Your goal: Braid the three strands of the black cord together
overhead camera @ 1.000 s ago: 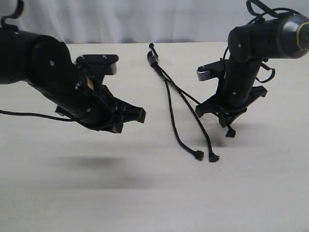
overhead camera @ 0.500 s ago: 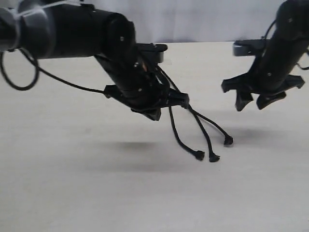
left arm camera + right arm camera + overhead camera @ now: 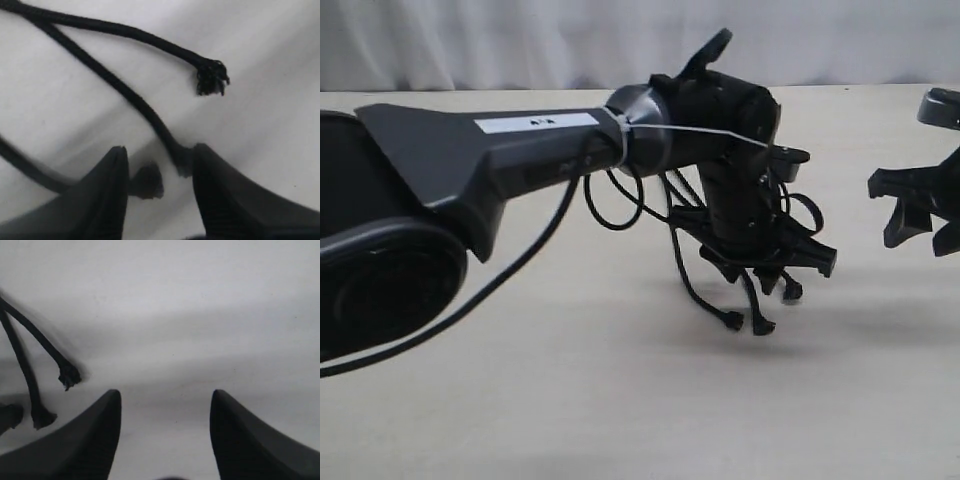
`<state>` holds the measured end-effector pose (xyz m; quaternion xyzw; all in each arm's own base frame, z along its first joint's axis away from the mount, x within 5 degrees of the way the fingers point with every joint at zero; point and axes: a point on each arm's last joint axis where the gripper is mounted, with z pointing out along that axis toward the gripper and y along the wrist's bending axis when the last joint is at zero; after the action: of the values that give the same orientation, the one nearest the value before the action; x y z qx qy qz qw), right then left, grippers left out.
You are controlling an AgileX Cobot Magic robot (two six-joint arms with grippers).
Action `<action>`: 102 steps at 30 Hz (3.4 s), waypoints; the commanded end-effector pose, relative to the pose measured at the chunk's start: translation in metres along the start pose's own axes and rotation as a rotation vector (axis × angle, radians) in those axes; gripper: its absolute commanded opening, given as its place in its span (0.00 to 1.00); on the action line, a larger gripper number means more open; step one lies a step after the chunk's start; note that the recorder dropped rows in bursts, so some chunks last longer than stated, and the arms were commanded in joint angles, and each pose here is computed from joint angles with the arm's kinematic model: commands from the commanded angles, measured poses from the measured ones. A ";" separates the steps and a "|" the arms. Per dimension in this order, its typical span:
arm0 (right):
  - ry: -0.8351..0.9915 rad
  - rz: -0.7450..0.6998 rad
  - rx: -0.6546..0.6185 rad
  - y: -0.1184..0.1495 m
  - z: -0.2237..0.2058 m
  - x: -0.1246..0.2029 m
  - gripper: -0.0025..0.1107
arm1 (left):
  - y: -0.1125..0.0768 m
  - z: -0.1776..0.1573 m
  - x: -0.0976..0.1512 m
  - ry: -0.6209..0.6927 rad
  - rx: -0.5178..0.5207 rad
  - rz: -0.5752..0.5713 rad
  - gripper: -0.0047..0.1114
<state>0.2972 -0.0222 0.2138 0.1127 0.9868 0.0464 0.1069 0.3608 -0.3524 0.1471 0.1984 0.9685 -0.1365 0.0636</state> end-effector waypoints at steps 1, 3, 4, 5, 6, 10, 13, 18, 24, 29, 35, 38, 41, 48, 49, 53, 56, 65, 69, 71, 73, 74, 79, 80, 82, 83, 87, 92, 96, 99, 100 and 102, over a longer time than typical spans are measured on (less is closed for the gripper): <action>-0.009 -0.017 -0.035 0.001 0.002 0.003 0.48 | -0.008 0.019 0.000 0.022 -0.051 0.015 0.41; -0.009 -0.016 -0.053 0.003 0.002 0.003 0.48 | -0.005 0.026 0.001 0.026 -0.080 0.003 0.41; -0.009 -0.015 -0.054 0.003 0.002 0.003 0.48 | -0.004 0.030 0.002 0.035 -0.084 0.002 0.41; -0.011 -0.013 -0.056 0.003 0.002 0.003 0.48 | -0.004 0.032 0.002 0.033 -0.081 0.000 0.41; -0.011 -0.013 -0.056 0.003 0.002 0.003 0.48 | -0.004 0.035 0.002 0.036 -0.080 -0.001 0.41; -0.015 -0.013 -0.056 0.003 0.002 0.003 0.48 | -0.006 0.037 0.001 0.016 -0.072 -0.005 0.41; -0.017 -0.013 -0.056 0.003 0.002 0.002 0.48 | -0.006 0.041 0.001 0.009 -0.064 -0.014 0.41; -0.017 -0.028 -0.056 0.003 0.002 0.003 0.48 | 0.000 0.057 0.008 0.081 -0.102 -0.014 0.40; -0.017 -0.032 -0.060 0.003 0.002 0.003 0.48 | 0.005 0.064 0.015 0.145 -0.139 -0.008 0.06; -0.017 -0.027 -0.074 0.005 0.002 0.003 0.48 | 0.000 0.042 0.009 0.101 -0.130 0.006 0.04; -0.020 -0.058 -0.139 0.012 0.001 0.003 0.48 | -0.008 -0.006 0.004 0.044 -0.125 0.076 0.04; -0.011 -0.066 -0.182 0.016 0.000 0.004 0.48 | -0.003 -0.021 0.004 0.049 -0.211 0.112 0.04; -0.005 -0.077 -0.209 0.018 0.000 0.004 0.48 | 0.005 -0.028 0.000 0.007 -0.311 0.158 0.04; 0.046 -0.080 -0.300 0.026 -0.002 0.009 0.48 | 0.018 -0.038 -0.005 0.008 -0.300 0.198 0.04; 0.048 -0.084 -0.306 0.026 -0.002 0.010 0.48 | 0.023 -0.040 -0.007 0.009 -0.289 0.181 0.04; 0.057 -0.087 -0.308 0.026 -0.002 0.010 0.48 | 0.043 -0.043 -0.007 0.028 -0.298 0.141 0.04; 0.057 -0.099 -0.319 0.027 -0.003 0.011 0.48 | 0.059 -0.038 0.002 0.079 -0.324 0.122 0.04; 0.082 -0.249 -0.354 0.064 -0.001 0.022 0.48 | 0.097 -0.028 0.034 0.220 -0.245 -0.002 0.04; 0.031 -0.350 -0.344 0.093 0.001 0.029 0.48 | 0.105 -0.019 0.040 0.222 -0.072 -0.103 0.04; 0.020 -0.366 -0.344 0.101 0.002 0.031 0.48 | 0.108 -0.019 0.040 0.216 -0.053 -0.123 0.04; 0.022 -0.391 -0.350 0.108 0.002 0.035 0.48 | 0.112 -0.021 0.040 0.221 -0.060 -0.117 0.06; 0.025 -0.393 -0.351 0.111 0.002 0.036 0.48 | 0.113 -0.024 0.040 0.223 -0.060 -0.110 0.09; 0.031 -0.397 -0.356 0.120 0.002 0.041 0.48 | 0.123 -0.043 0.037 0.199 -0.054 -0.106 0.35; 0.033 -0.404 -0.357 0.123 0.002 0.043 0.48 | 0.126 -0.050 0.036 0.182 -0.055 -0.111 0.39; 0.039 -0.427 -0.363 0.129 0.002 0.046 0.48 | 0.133 -0.065 0.033 0.146 -0.058 -0.125 0.43; 0.042 -0.443 -0.366 0.134 0.002 0.049 0.48 | 0.138 -0.075 0.032 0.123 -0.062 -0.134 0.43; 0.064 -0.534 -0.328 0.159 0.012 0.063 0.48 | 0.160 -0.118 0.033 0.039 -0.086 -0.170 0.42; 0.098 -0.774 -0.045 0.213 0.044 0.070 0.48 | 0.191 -0.160 0.078 -0.095 0.018 -0.198 0.42; 0.154 -0.836 0.018 0.230 0.082 0.072 0.48 | 0.202 -0.151 0.116 -0.126 0.086 -0.275 0.42; 0.190 -0.836 0.034 0.230 0.099 0.074 0.48 | 0.204 -0.138 0.132 -0.094 0.078 -0.300 0.42; 0.216 -0.837 0.047 0.228 0.109 0.076 0.48 | 0.203 -0.130 0.139 -0.072 0.088 -0.322 0.42; 0.248 -0.827 0.053 0.227 0.117 0.079 0.36 | 0.203 -0.123 0.145 -0.065 0.100 -0.352 0.42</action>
<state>0.2958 0.2241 0.1152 -0.2965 0.9550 -0.0090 0.0010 0.3039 -0.0836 0.1924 0.0351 0.9795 -0.1917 0.0507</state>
